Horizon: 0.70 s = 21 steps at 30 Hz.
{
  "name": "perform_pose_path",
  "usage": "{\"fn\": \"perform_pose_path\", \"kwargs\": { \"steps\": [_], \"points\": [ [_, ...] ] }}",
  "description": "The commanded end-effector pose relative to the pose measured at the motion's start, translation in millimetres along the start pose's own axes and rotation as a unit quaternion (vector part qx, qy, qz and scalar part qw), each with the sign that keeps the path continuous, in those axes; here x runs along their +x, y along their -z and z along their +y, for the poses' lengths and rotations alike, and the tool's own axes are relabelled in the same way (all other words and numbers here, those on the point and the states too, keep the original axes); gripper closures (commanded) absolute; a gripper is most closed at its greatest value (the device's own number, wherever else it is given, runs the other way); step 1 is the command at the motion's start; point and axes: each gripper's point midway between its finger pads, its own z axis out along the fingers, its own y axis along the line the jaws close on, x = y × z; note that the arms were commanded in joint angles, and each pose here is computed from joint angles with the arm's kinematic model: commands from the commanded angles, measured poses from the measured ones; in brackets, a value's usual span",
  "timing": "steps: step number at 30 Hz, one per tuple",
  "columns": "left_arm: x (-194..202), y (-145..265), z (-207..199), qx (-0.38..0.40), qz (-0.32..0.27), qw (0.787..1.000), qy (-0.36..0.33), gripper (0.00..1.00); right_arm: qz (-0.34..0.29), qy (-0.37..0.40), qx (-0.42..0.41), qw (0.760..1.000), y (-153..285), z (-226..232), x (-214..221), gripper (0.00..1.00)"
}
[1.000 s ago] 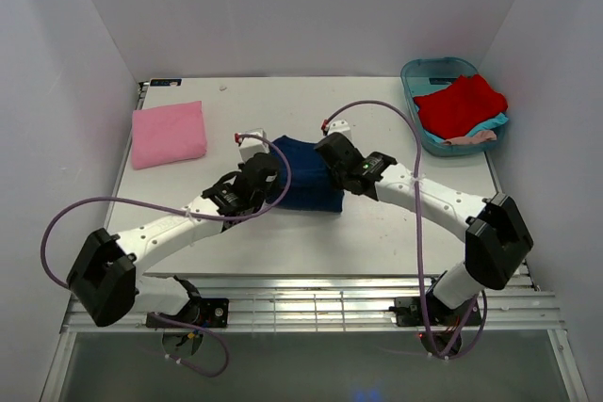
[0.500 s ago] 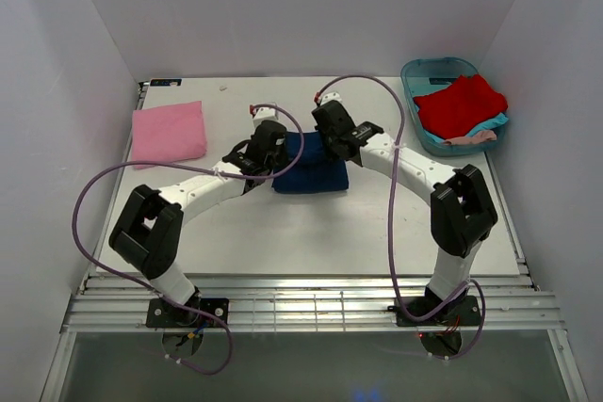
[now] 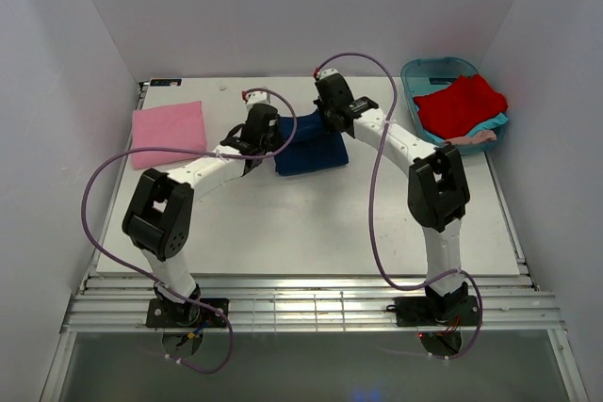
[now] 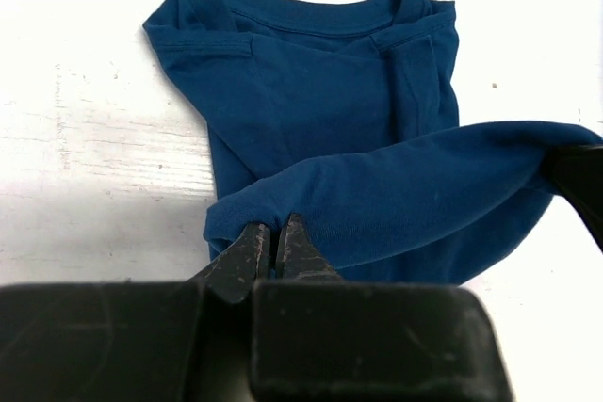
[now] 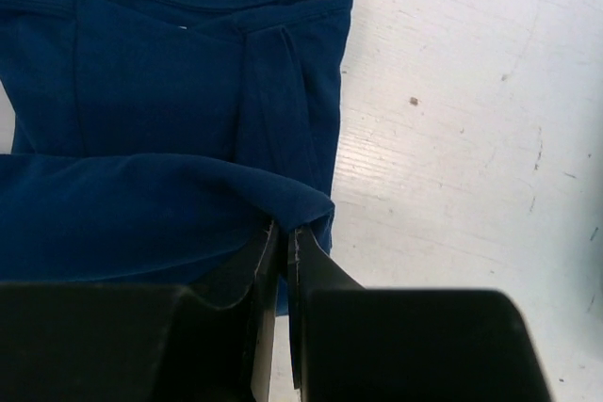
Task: Fold and stack the t-shirts
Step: Fold the long partially folded tshirt into a neat square
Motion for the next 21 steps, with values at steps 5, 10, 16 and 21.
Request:
{"fn": "perform_pose_path", "kwargs": {
  "steps": [5,10,16,21],
  "points": [
    [-2.8,12.6,-17.1,0.066,0.002,0.997,0.025,1.0,-0.016,0.001,-0.024,1.0,19.9,-1.9,-13.1,0.92],
    [19.6,47.5,-7.7,0.086,0.02,0.996,0.028,1.0,0.002,-0.015,-0.055,0.998,52.6,3.1,28.8,0.92],
    [78.9,88.0,1.5,0.114,0.084,0.99,0.021,1.0,0.058,-0.032,-0.08,0.995,89.4,19.2,111.7,0.92],
    [127.8,116.5,1.2,0.116,0.133,0.984,0.009,1.0,0.101,-0.032,-0.087,0.99,115.7,35.8,166.0,0.92]
  ]
}}
